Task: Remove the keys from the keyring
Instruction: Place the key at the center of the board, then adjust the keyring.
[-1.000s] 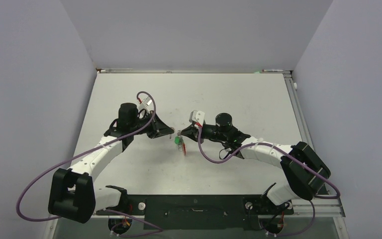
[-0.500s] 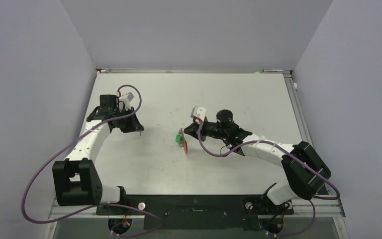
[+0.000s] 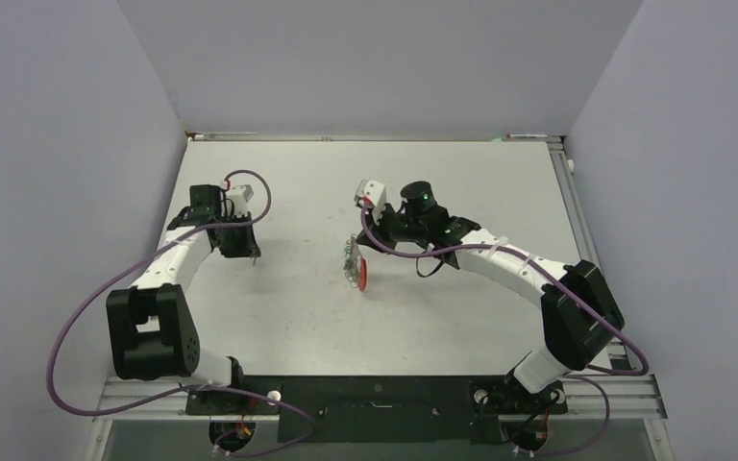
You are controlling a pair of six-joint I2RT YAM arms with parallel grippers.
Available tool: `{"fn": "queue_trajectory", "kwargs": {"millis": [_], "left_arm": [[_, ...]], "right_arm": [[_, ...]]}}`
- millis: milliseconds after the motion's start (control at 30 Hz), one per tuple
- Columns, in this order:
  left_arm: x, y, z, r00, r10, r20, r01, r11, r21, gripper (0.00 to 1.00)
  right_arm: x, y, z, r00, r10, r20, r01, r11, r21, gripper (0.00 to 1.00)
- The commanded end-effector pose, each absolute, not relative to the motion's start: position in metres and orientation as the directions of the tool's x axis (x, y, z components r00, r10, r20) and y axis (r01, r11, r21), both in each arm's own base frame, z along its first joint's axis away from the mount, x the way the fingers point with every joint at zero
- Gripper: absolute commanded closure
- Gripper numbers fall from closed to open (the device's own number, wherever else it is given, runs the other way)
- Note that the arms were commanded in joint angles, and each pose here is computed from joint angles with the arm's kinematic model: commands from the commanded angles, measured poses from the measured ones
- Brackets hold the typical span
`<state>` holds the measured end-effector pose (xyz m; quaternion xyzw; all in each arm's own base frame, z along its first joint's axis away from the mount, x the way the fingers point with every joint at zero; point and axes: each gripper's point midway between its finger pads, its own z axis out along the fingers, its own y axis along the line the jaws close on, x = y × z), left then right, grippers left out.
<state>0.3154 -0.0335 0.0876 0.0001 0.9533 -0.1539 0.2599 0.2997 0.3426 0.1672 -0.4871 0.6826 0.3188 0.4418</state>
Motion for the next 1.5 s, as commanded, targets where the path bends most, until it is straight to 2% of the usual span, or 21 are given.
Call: {"fn": "queue_trajectory", "kwargs": {"millis": [0,67,200,433,600,667,733,800,933,1067,1400,1467], "left_arm": [[0.349,-0.006,0.09,-0.819,0.001,-0.574,0.103,0.984,-0.145,1.0],[0.357,0.001,0.088,-0.815,0.024,-0.579,0.101,0.99,-0.101,1.0],[0.358,0.011,0.068,-0.861,0.042,-0.506,0.081,0.995,-0.055,0.99],[0.345,0.016,0.04,-0.904,0.063,-0.423,0.085,0.996,-0.033,0.81],[0.34,0.004,0.047,-0.89,0.071,-0.451,0.122,0.989,-0.084,0.51],[0.341,-0.013,0.069,-0.855,0.081,-0.512,0.184,0.971,-0.153,0.39],[0.34,-0.04,0.104,-0.787,0.1,-0.609,0.304,0.922,-0.241,0.22],[0.334,-0.07,0.136,-0.714,0.109,-0.691,0.43,0.848,-0.311,0.14],[0.323,-0.124,0.173,-0.606,0.056,-0.794,0.576,0.72,-0.388,0.13],[0.307,-0.168,0.189,-0.448,0.062,-0.892,0.73,0.602,-0.324,0.14],[0.312,-0.212,0.157,-0.384,0.073,-0.921,0.792,0.539,-0.288,0.2],[0.316,-0.22,0.148,-0.371,0.094,-0.924,0.796,0.544,-0.264,0.24]], "right_arm": [[0.315,0.326,0.18,-0.217,-0.421,-0.881,-0.918,0.395,0.038,0.95],[0.319,0.323,0.178,-0.253,-0.434,-0.865,-0.911,0.409,0.062,0.95],[0.317,0.323,0.174,-0.314,-0.42,-0.852,-0.902,0.412,0.13,0.95],[0.314,0.337,0.165,-0.358,-0.372,-0.857,-0.899,0.384,0.209,0.95],[0.313,0.352,0.168,-0.412,-0.308,-0.858,-0.883,0.366,0.293,0.95],[0.312,0.355,0.17,-0.412,-0.293,-0.862,-0.884,0.357,0.301,0.95],[0.312,0.358,0.174,-0.407,-0.282,-0.869,-0.888,0.347,0.304,0.95],[0.314,0.36,0.179,-0.402,-0.269,-0.875,-0.889,0.344,0.302,0.95],[0.32,0.364,0.187,-0.393,-0.24,-0.888,-0.889,0.348,0.299,0.95],[0.318,0.365,0.186,-0.412,-0.228,-0.882,-0.882,0.342,0.324,0.95],[0.315,0.371,0.179,-0.47,-0.177,-0.865,-0.854,0.336,0.396,0.95],[0.317,0.372,0.18,-0.47,-0.171,-0.866,-0.854,0.336,0.397,0.95]]}}
